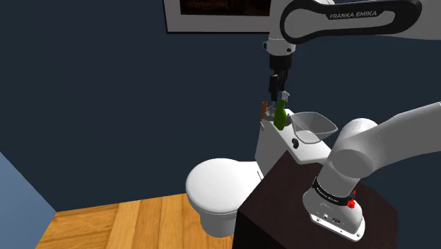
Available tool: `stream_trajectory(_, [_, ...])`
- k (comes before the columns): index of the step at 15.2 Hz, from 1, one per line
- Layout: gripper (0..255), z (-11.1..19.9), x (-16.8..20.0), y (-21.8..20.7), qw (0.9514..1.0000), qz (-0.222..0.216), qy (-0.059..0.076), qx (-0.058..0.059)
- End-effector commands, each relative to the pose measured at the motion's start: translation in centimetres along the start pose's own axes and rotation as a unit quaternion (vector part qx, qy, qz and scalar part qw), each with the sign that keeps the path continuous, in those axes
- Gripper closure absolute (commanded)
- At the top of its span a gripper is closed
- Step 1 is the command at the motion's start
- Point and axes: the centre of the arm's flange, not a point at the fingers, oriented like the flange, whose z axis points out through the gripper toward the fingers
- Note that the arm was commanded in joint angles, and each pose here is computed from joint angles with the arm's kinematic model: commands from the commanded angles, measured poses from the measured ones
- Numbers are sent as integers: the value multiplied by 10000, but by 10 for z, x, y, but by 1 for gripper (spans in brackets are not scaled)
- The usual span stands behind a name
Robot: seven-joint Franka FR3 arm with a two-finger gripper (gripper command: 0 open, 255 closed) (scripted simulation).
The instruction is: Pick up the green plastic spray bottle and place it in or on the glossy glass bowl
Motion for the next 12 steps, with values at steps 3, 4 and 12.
stream_trajectory(3, [0, 17, 0, 18, 9994, 302, 182, -18])
stream_trajectory(4, [0, 26, 0, 28, 9986, 453, 273, -27])
stream_trajectory(12, [0, 95, -7, 101, 9812, 1652, 996, -100])
